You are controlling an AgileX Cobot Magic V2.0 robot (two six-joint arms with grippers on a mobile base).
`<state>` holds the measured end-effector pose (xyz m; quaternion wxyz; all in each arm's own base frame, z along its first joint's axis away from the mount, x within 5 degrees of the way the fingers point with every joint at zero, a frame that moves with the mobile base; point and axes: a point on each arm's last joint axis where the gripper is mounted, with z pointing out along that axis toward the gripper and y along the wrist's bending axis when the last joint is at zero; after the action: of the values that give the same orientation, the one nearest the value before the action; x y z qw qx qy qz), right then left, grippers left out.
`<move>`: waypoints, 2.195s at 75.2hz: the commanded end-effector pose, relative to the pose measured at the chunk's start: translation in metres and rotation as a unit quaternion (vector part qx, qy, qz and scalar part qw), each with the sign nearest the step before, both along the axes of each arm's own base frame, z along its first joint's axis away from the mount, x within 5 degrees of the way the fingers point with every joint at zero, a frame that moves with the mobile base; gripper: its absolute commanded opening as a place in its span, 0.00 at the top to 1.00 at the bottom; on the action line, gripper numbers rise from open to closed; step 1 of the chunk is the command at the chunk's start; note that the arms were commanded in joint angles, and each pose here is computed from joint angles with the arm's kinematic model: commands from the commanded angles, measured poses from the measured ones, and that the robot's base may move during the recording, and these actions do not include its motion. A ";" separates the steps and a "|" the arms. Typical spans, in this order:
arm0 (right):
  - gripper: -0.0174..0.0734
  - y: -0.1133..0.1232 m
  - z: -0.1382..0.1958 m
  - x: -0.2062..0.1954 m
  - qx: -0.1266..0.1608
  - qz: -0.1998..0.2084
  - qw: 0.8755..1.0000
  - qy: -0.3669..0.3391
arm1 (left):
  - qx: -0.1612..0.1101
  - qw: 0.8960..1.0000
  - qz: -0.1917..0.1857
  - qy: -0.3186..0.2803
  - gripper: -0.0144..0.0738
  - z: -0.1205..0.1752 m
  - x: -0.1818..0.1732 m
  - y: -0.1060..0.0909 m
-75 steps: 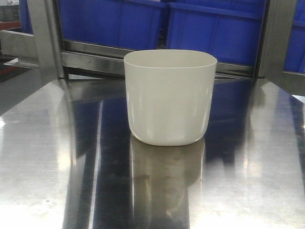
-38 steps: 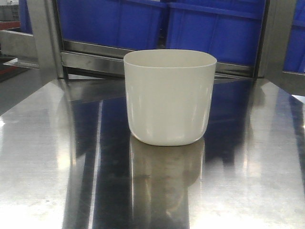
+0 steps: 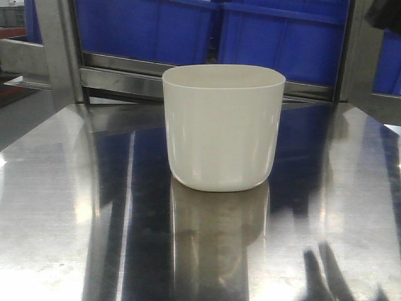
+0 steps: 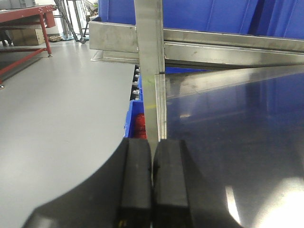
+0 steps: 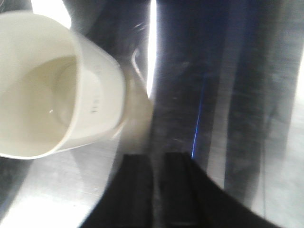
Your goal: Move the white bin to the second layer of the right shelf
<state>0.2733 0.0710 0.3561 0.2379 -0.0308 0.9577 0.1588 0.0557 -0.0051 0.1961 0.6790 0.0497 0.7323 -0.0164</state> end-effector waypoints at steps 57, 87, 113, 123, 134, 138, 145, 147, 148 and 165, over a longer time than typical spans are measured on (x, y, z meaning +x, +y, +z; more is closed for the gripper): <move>0.27 0.059 -0.008 0.036 0.017 0.070 0.996 -0.048 | -0.006 0.999 -0.003 -0.032 0.74 -0.004 0.001 0.000; 0.27 0.068 -0.015 0.068 -0.006 0.078 0.996 -0.033 | -0.006 0.999 -0.003 -0.032 0.74 -0.004 0.001 0.000; 0.27 0.073 -0.047 0.084 -0.019 0.078 0.997 0.007 | -0.006 0.999 -0.003 -0.032 0.74 -0.004 0.001 0.000; 0.27 0.074 -0.055 0.087 -0.022 0.078 0.997 0.016 | -0.006 0.999 -0.003 -0.032 0.74 -0.004 0.001 0.000; 0.27 0.076 -0.064 0.092 -0.025 0.078 0.996 0.028 | -0.006 0.999 -0.003 -0.032 0.74 -0.004 0.001 0.000; 0.27 0.077 -0.067 0.094 -0.026 0.079 0.996 0.033 | -0.006 0.999 -0.003 -0.032 0.74 -0.004 0.001 0.000; 0.27 0.078 -0.070 0.095 -0.027 0.080 0.996 0.036 | -0.006 0.999 -0.003 -0.032 0.74 -0.004 0.001 0.000; 0.27 0.079 -0.071 0.095 -0.028 0.081 0.996 0.037 | -0.006 0.999 -0.003 -0.032 0.74 -0.004 0.001 0.000; 0.27 0.079 -0.072 0.095 -0.028 0.081 0.996 0.038 | -0.006 0.999 -0.003 -0.032 0.74 -0.004 0.001 0.000; 0.29 0.079 -0.073 0.096 -0.028 0.080 0.996 0.037 | -0.006 0.999 -0.003 -0.032 0.74 -0.004 0.001 0.000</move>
<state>0.3712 0.1504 0.2510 0.1342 -0.1041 0.9757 0.1387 0.0557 -0.0051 0.1961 0.6790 0.0497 0.7323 -0.0164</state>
